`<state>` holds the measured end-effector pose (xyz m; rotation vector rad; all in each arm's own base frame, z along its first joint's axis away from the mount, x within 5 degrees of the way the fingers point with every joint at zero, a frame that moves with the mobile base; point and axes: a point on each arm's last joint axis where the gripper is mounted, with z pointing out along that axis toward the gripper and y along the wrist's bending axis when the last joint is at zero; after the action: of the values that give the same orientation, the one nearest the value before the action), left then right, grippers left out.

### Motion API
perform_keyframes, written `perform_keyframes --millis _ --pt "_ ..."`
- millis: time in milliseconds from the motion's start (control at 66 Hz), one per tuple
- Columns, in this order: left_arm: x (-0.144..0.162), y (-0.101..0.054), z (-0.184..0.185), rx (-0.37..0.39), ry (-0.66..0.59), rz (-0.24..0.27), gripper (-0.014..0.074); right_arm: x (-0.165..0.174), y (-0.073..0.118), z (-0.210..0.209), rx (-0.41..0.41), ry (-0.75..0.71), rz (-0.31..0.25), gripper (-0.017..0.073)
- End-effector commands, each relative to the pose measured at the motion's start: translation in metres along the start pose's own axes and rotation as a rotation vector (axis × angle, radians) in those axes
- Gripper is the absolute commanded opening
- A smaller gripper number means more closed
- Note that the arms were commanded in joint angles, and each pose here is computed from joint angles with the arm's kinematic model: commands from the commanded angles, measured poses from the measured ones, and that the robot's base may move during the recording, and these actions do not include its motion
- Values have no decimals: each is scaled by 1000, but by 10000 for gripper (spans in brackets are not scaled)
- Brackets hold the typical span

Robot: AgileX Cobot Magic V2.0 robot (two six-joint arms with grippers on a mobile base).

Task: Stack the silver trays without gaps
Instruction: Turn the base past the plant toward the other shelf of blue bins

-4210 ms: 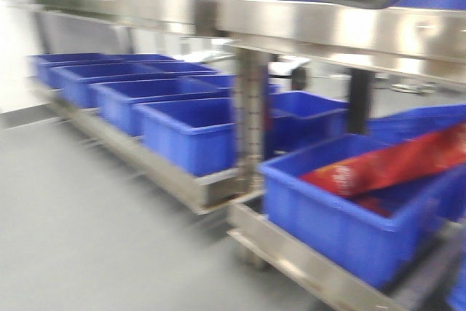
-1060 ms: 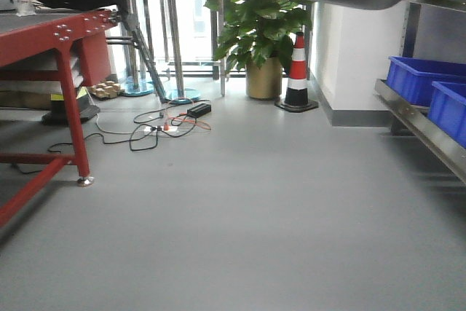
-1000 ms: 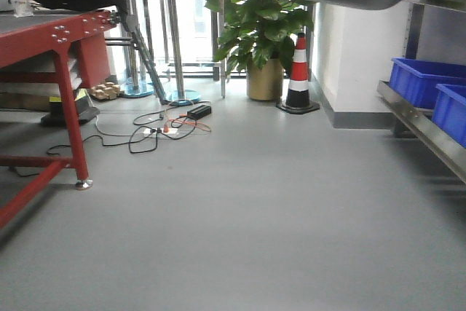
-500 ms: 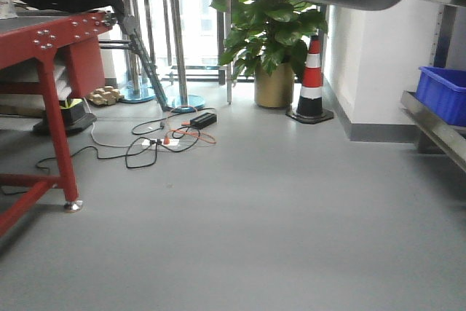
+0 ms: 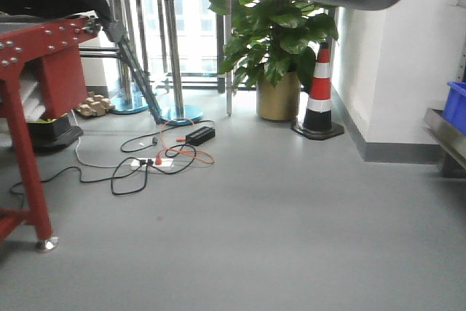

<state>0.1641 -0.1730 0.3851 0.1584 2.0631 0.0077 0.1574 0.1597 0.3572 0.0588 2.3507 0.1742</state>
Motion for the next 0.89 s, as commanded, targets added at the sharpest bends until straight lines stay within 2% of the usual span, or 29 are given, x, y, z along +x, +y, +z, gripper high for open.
perform_keyframes --millis 0,878 --pt "-4 -3 -3 36 -45 21 -16 -5 4 -5 -54 -47 -17 -15" --pt "-5 -3 -3 31 -57 27 -16 -5 4 -5 -55 -48 -17 -15"
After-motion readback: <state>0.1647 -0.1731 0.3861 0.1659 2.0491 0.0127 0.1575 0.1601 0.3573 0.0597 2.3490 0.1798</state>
